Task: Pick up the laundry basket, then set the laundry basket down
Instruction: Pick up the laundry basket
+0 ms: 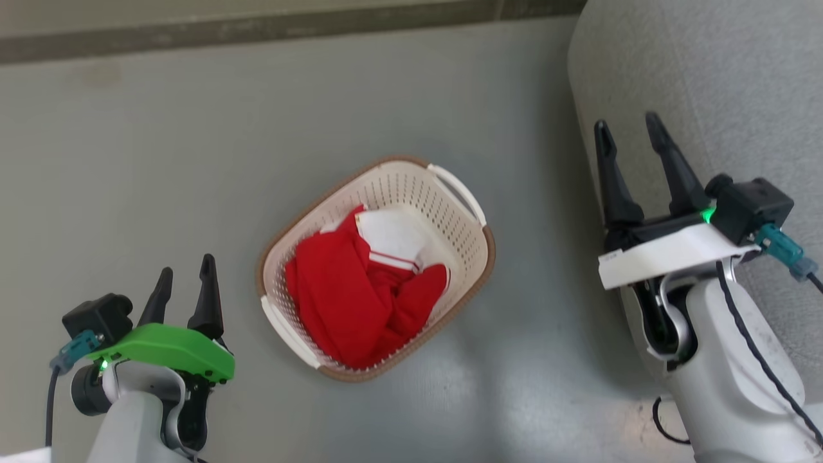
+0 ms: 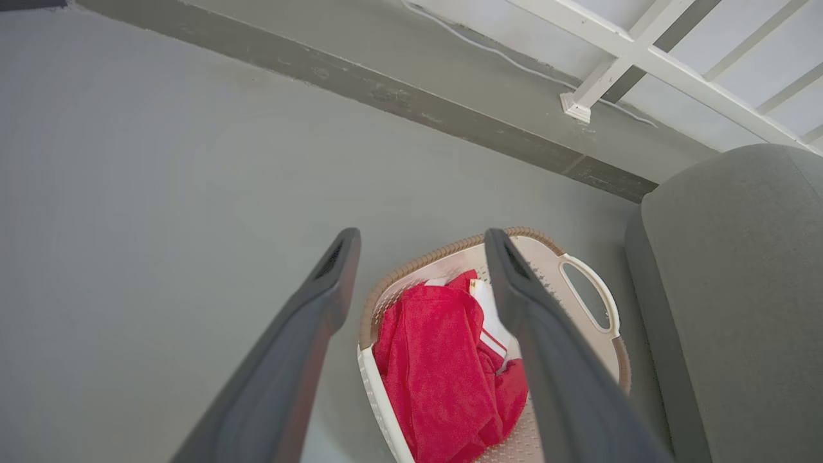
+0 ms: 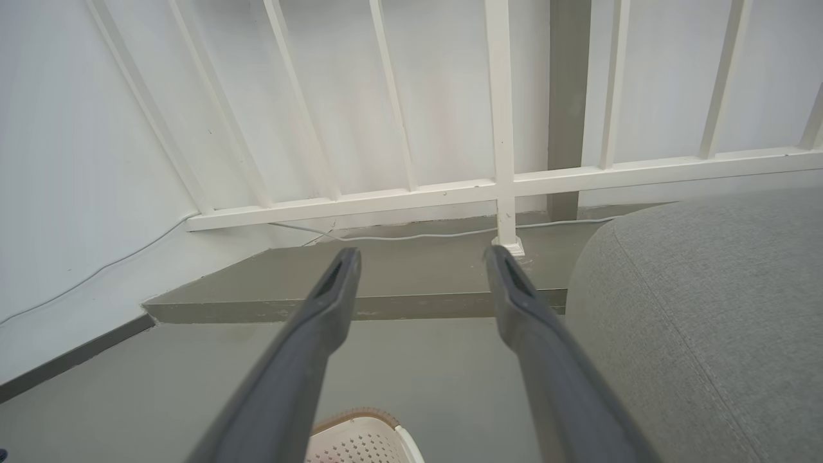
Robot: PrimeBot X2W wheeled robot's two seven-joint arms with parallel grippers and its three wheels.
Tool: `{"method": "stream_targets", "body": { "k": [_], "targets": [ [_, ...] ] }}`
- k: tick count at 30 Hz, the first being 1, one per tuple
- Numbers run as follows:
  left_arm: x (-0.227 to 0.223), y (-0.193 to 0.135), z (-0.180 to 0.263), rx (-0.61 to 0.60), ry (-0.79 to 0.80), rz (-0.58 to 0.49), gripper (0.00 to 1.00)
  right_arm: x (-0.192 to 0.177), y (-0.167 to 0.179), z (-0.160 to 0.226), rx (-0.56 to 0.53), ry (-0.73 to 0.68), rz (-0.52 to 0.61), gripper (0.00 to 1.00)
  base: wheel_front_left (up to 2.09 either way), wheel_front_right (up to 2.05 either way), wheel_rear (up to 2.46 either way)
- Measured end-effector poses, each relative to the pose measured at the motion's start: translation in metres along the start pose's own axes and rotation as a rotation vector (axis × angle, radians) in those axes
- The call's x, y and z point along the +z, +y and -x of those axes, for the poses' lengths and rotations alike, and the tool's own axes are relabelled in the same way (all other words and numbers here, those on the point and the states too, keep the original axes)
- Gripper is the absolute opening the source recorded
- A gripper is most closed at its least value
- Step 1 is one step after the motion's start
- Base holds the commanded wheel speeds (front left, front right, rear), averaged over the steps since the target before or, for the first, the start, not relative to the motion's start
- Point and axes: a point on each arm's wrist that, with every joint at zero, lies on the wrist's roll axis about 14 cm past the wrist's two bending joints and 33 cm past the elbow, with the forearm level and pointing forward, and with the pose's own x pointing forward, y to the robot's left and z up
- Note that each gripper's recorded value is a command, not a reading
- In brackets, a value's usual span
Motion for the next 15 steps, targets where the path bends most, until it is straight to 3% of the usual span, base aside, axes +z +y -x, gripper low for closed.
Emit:
{"method": "stream_targets", "body": {
  "k": [15],
  "targets": [
    [-0.089, 0.043, -0.028, 0.151, 0.310, 0.164, 1.00, -0.037, -0.010, -0.035, -0.002, 0.054, 0.017, 1.00, 0.00, 0.00, 0.00]
  ]
}}
